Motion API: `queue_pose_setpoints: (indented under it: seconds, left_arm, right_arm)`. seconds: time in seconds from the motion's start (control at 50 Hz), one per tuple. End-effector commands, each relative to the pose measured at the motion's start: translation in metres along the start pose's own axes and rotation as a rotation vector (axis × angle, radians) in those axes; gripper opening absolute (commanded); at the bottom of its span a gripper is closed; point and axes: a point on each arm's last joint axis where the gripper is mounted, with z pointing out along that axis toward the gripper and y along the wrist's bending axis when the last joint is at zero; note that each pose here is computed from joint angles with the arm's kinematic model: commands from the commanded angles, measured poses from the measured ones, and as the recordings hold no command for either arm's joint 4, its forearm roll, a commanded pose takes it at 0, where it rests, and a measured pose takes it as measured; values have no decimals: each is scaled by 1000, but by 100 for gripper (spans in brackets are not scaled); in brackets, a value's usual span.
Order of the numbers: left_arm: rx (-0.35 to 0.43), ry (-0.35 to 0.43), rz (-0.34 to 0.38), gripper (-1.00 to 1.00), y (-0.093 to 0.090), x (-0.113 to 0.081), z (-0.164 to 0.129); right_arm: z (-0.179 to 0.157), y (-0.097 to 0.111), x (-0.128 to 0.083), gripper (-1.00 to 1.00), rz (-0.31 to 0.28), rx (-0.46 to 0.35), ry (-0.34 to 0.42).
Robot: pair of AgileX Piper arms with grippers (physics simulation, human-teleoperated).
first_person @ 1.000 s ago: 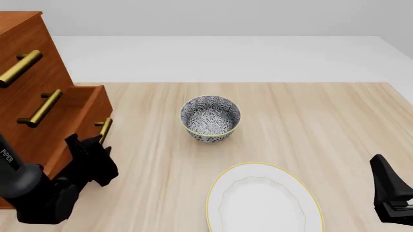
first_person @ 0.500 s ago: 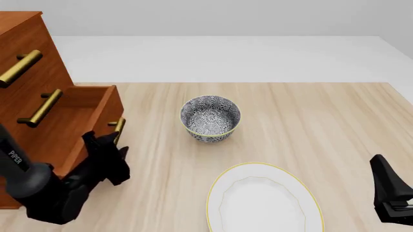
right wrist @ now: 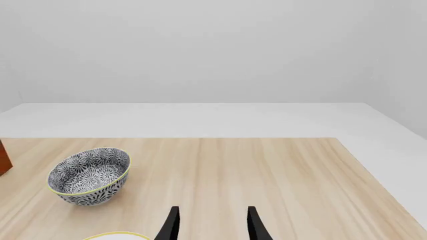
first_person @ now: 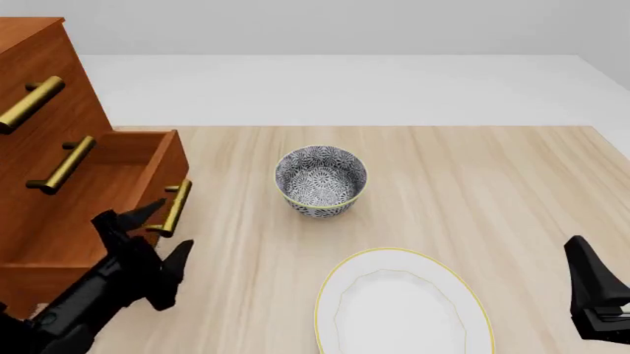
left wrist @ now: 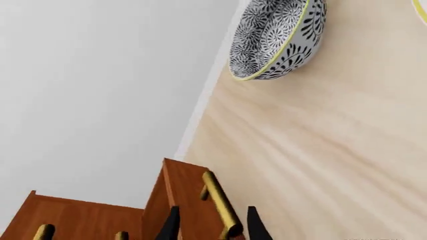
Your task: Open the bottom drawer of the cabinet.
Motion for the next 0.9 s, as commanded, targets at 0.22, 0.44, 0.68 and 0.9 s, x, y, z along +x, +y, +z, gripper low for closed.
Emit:
queue_pose_setpoints:
  seconds: [0.22,0.44,0.68,0.9]
  left_arm:
    - [-160,-137,-156,100,44,-27,-96]
    - [-127,-34,-358,100,76,-34,-111]
    - [-104,44,-495,100,104,-42,-110]
    - [-69,123,-557,100,119,-44,-102]
  right_arm:
    - [0,0,0,100,0,0,0]
    - [0,0,0,100,0,0,0]
    - [0,0,0,100,0,0,0]
    - [0,0,0,100,0,0,0]
